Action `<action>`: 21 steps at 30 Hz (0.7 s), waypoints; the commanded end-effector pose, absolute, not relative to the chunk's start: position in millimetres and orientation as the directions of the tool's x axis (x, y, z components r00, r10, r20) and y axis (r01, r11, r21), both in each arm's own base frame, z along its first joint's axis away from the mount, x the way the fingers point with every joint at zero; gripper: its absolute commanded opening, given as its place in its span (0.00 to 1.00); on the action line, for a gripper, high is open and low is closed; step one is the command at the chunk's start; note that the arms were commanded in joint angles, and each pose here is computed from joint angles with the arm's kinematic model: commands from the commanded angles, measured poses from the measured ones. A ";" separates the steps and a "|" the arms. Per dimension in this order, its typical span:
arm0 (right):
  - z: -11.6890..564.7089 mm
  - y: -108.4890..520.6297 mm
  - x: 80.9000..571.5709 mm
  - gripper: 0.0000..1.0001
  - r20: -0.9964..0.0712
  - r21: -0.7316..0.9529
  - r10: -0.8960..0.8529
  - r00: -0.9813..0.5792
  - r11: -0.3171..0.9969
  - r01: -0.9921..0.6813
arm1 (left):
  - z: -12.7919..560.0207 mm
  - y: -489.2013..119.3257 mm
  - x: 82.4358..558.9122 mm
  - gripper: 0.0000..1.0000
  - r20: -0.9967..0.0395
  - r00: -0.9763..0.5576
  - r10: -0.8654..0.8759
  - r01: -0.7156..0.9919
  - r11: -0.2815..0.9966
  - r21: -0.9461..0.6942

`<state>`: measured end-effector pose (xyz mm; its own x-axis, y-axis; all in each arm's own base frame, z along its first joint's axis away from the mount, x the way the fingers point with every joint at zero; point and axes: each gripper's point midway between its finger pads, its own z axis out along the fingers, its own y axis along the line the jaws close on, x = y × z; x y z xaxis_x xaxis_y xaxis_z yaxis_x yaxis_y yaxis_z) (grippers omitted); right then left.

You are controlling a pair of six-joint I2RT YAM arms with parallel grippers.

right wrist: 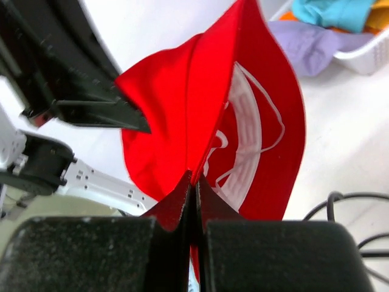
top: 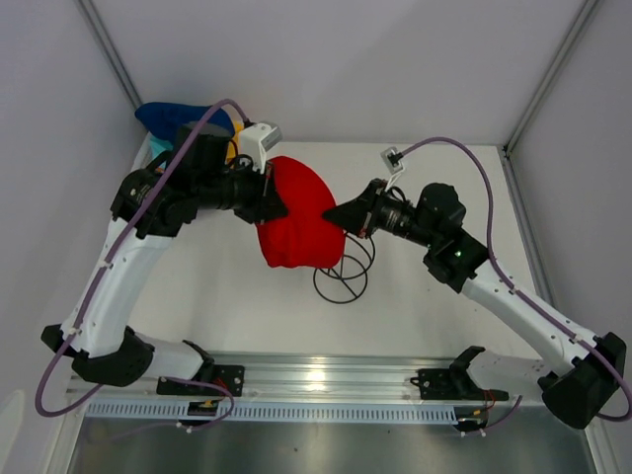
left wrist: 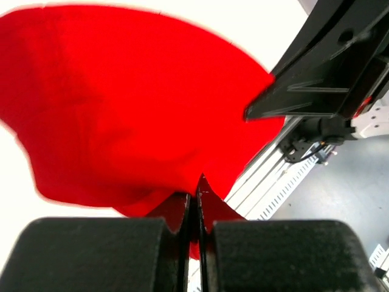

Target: Stack the hats

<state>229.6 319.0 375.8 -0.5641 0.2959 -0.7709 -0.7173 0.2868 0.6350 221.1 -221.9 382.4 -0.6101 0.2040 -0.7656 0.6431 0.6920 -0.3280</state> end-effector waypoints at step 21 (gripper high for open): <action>278.6 186.1 245.9 0.00 -0.523 0.838 0.715 -0.464 0.530 -0.129 | 361.4 -257.9 243.2 0.31 -0.738 -0.651 0.175 0.581 0.742 -0.336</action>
<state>236.9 208.4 284.7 -0.5245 0.6258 -0.5773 -0.2190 0.5560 0.8018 239.2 -255.2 338.8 -0.6910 0.2290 -0.6857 0.5786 0.7438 -0.3346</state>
